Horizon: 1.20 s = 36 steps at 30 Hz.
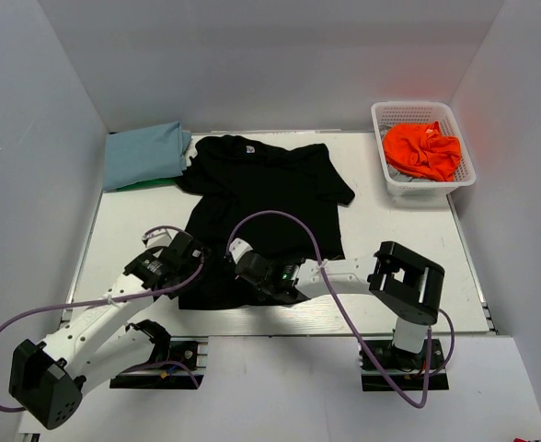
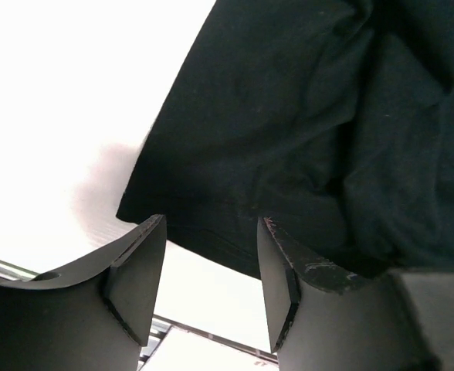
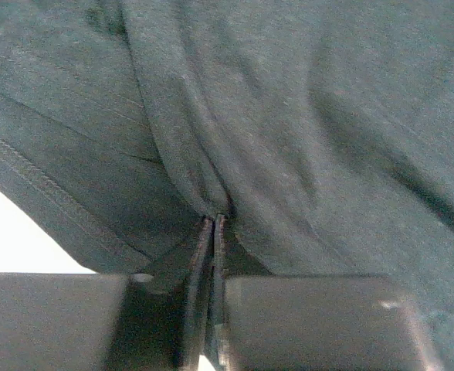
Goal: Fold and stack the t-shirts
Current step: Flatten out the tshirt
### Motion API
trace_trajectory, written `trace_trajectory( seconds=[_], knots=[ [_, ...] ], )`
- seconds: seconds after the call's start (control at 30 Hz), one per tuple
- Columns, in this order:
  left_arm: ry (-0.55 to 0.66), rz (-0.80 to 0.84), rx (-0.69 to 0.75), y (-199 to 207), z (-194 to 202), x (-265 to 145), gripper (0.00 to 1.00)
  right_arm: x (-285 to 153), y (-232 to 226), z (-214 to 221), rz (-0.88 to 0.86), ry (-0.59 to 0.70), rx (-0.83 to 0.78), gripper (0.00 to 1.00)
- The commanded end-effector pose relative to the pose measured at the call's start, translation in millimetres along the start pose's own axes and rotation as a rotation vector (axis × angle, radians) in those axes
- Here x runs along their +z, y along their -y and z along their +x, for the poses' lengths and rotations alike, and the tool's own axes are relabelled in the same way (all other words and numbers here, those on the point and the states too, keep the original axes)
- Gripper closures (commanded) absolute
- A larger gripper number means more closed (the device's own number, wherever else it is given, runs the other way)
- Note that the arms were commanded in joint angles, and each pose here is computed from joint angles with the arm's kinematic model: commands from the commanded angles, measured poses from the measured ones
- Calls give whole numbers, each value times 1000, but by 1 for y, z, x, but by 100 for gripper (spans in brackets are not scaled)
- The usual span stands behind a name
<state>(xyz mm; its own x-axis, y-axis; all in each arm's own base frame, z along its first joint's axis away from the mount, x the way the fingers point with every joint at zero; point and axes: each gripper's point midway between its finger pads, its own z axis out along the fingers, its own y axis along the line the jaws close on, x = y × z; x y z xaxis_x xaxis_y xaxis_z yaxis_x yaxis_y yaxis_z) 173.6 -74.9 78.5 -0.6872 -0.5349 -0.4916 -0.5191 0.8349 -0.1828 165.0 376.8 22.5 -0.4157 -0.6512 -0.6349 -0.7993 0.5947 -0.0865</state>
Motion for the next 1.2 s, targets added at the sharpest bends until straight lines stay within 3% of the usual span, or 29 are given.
trace_trajectory(
  seconds=[0.0,0.03,0.33,0.47,0.63,1.0,1.07,1.1,1.13,1.17],
  knots=[
    [3,-15,-11,-3,1,3,40,-19,12,-13,53,41,48,94],
    [7,-7,-4,-1,0,4,40,-25,10,-19,33,57,58,100],
    [4,64,89,26,-3,10,43,-59,21,-41,-5,130,145,100],
    [-53,172,212,51,8,13,43,-57,43,-43,57,103,237,100],
    [-92,243,318,73,14,21,43,-55,102,-27,253,41,346,100],
    [-151,462,507,117,32,10,35,-21,123,-24,201,-19,376,99],
    [-160,493,535,123,37,6,34,-20,125,-27,199,-16,380,82],
    [-163,490,537,123,37,4,34,-21,129,-29,202,-13,386,70],
    [-181,495,559,123,42,4,34,-22,129,-30,200,-8,385,49],
    [-195,488,584,121,48,5,34,-25,132,-30,205,-5,387,43]
  ],
)
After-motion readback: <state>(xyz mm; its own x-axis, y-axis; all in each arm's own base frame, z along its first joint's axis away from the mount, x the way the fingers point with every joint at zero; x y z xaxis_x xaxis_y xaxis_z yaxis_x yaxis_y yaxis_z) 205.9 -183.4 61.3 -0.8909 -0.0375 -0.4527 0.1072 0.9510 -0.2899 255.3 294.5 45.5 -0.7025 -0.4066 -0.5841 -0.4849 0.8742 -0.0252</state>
